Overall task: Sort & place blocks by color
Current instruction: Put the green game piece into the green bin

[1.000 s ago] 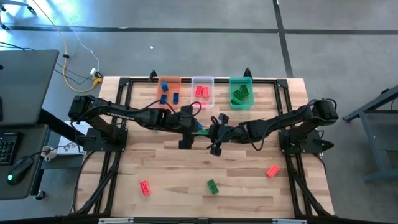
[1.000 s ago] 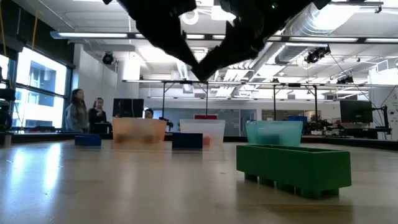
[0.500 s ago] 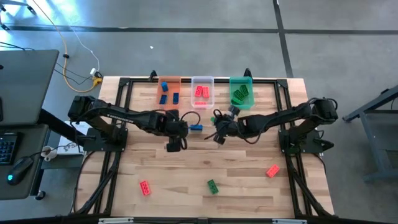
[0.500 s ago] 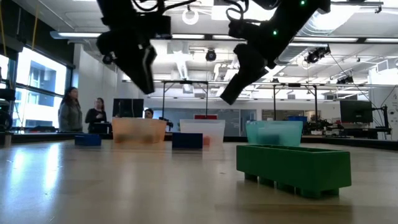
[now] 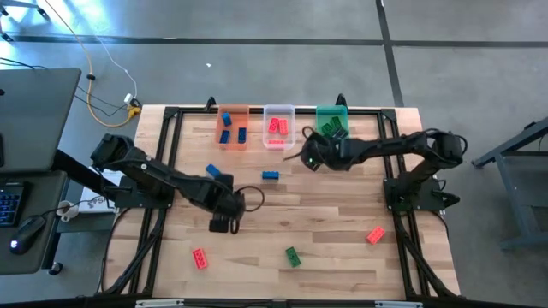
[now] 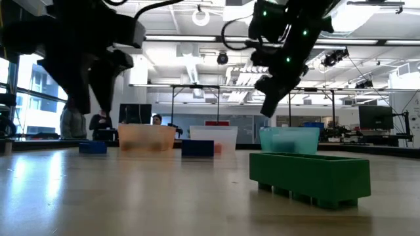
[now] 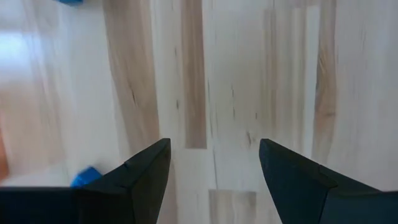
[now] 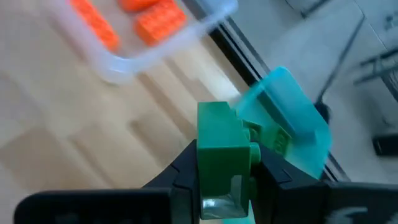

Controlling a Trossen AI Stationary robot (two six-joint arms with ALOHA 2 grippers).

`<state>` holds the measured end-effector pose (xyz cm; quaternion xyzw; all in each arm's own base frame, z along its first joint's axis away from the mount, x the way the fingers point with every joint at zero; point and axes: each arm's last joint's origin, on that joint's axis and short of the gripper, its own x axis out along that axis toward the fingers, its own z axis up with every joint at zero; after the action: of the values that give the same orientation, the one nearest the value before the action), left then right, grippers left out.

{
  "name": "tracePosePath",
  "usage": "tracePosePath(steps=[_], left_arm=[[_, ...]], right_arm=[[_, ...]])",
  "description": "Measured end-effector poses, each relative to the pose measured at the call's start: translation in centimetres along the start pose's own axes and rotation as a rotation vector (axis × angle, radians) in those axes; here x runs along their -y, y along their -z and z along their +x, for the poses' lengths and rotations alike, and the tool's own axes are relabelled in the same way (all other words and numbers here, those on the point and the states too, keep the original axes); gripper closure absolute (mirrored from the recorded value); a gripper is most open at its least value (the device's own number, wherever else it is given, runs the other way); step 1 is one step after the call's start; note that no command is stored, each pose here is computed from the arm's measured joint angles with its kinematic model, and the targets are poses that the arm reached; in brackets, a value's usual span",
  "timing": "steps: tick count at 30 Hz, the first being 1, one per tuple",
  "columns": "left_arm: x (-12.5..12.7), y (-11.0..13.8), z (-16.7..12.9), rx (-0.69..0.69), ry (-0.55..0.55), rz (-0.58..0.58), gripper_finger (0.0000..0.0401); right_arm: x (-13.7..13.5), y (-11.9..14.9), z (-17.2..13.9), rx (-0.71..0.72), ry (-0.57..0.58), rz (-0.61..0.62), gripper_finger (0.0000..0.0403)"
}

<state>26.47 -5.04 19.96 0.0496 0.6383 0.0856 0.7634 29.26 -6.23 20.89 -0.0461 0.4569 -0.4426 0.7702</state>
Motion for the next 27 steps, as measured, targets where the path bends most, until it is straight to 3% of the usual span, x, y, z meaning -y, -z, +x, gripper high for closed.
tracePosePath(steps=[6, 11, 18, 27], left_arm=[[1.2, 0.5, -0.3, -0.013, 0.002, 0.007, 0.0167], [1.1, 0.7, -0.3, -0.018, -0.035, 0.021, 0.0167], [0.5, 1.5, -0.4, -0.087, -0.145, 0.052, 0.0167], [-0.5, 2.7, -0.6, -0.223, -0.225, 0.088, 0.0167]], right_arm=[[3.4, 0.1, 2.9, -0.139, 0.037, 0.053, 0.0335], [6.4, 0.3, 5.2, -0.234, -0.009, 0.083, 0.0335], [9.9, 0.7, 7.7, -0.318, -0.143, 0.196, 0.0335], [12.5, 0.9, 9.3, -0.314, -0.292, 0.317, 0.0314]])
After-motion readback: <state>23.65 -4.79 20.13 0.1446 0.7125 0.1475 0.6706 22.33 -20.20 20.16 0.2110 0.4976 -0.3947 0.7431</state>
